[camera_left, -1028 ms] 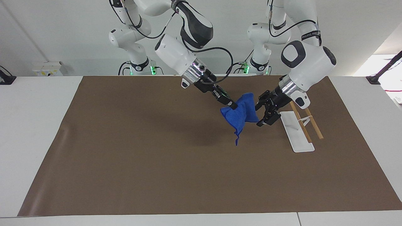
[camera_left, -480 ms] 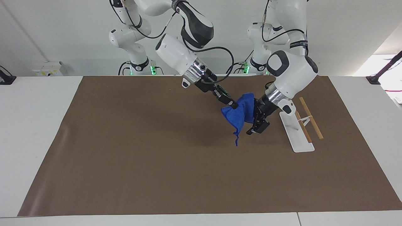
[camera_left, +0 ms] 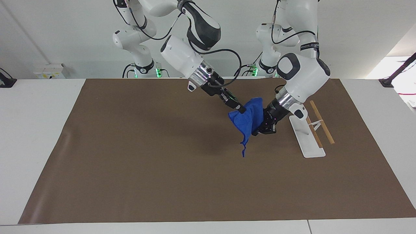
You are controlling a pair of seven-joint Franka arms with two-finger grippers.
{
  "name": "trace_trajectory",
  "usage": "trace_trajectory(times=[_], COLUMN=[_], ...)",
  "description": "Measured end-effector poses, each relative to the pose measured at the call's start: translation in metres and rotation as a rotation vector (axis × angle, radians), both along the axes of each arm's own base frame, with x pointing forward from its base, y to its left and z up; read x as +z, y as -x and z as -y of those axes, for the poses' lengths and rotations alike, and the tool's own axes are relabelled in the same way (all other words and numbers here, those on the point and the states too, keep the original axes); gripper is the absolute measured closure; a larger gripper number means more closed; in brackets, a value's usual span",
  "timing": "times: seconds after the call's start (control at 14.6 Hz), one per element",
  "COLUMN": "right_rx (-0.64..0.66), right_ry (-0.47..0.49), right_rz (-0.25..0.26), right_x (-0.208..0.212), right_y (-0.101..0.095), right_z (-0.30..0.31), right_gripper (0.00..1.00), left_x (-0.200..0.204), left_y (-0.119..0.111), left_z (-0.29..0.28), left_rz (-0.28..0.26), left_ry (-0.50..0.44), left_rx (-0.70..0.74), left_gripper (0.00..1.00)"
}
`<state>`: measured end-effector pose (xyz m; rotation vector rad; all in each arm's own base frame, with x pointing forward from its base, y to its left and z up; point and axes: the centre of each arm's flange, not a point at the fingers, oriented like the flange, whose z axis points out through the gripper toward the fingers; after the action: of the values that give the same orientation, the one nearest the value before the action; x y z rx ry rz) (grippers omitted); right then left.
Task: Right arm passes towel to left arm to hang
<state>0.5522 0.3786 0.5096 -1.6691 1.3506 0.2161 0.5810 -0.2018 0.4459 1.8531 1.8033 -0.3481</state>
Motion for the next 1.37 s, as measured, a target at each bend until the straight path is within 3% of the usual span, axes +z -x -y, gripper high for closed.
trace_trajectory(times=[0.07,0.34,0.55,0.82,0.96,1.1,1.37], right_rx=[-0.001,0.001,0.042,0.15,0.256,0.41,0.663], right_ry=[0.0,0.002,0.057,0.286,0.436,0.593,0.853], right_rz=[0.0,0.003,0.08,0.261,0.326,0.357,0.332], right_x=[0.0,0.0,-0.001,-0.014,-0.022,-0.031,-0.04], right_y=[0.0,-0.001,-0.006,-0.031,-0.047,-0.061,-0.073], right_z=[0.001,0.001,0.009,0.055,0.086,0.125,0.2], right_gripper=[0.94,0.94,0.64,0.22,0.01,0.0,0.0], left_x=[0.005,0.025,0.037,0.047,0.054,0.063,0.069], left_y=[-0.002,-0.006,-0.006,-0.005,-0.005,-0.006,-0.003], left_z=[-0.003,-0.013,-0.016,-0.02,-0.032,-0.053,-0.087], left_rz=[0.011,0.078,0.131,0.189,0.217,0.233,0.217], left_ry=[-0.001,-0.059,-0.147,-0.279,-0.365,-0.451,-0.605], left_rx=[0.002,-0.037,-0.09,-0.159,-0.188,-0.204,-0.235], left_gripper=[0.98,0.98,0.98,0.98,0.98,0.98,0.98])
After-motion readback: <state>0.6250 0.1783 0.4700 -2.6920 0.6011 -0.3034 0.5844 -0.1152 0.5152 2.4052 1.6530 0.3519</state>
